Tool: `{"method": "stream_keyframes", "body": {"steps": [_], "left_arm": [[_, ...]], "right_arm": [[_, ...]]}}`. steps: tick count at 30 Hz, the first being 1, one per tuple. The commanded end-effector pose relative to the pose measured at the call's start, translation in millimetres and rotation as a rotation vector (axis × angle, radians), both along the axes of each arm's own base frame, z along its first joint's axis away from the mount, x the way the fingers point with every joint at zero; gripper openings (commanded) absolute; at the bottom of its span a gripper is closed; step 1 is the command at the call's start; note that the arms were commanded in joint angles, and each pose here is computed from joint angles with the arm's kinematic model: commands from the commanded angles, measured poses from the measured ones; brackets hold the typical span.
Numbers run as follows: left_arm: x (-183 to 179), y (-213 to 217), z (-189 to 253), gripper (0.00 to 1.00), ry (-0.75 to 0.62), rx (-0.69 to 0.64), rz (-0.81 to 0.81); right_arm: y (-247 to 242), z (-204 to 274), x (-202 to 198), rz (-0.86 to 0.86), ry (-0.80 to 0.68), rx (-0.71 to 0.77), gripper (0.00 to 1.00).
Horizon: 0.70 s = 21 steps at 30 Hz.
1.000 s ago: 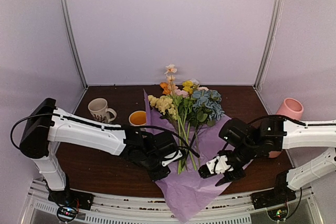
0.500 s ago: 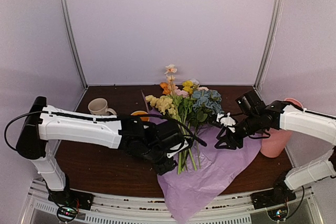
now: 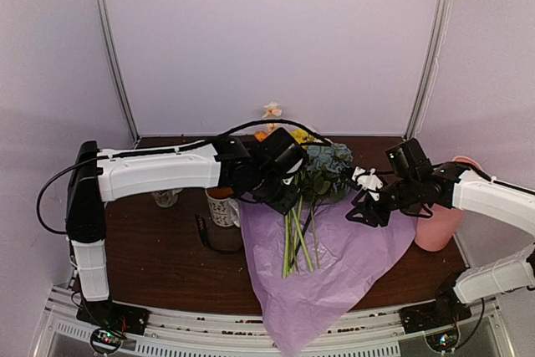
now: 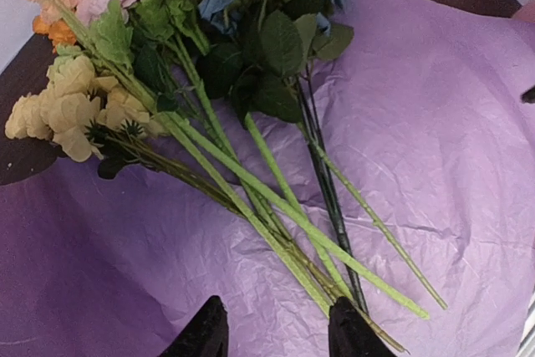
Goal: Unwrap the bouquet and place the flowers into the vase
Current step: Unfold the quarter folded wrapping paper into folded wrapping paper, then pick up the fake flower from the flattened wrapping paper.
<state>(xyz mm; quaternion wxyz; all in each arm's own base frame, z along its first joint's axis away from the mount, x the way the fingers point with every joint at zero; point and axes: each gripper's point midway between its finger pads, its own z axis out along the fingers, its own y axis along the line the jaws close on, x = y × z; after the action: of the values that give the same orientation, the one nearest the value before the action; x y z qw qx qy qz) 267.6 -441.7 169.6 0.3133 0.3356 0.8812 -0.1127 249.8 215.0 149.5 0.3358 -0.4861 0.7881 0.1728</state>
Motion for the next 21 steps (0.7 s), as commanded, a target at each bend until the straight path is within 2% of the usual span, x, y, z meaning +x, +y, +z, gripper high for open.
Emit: {"method": "stream_keyframes", "body": {"steps": [1, 6, 14, 21], "left_arm": [[31, -2, -7, 0.41, 0.042, -0.092, 0.166], [41, 2, -34, 0.37, 0.115, -0.090, 0.202], [12, 8, -83, 0.47, 0.291, -0.047, 0.156], [-1, 14, -100, 0.46, 0.340, -0.026, 0.145]], "right_arm": [[-6, -2, 5, -0.020, -0.032, -0.021, 0.46], [-5, -6, 4, -0.011, -0.024, -0.027, 0.46], [-5, -9, 3, 0.010, -0.014, -0.043, 0.46], [-4, -10, 2, 0.021, -0.014, -0.046, 0.47]]}}
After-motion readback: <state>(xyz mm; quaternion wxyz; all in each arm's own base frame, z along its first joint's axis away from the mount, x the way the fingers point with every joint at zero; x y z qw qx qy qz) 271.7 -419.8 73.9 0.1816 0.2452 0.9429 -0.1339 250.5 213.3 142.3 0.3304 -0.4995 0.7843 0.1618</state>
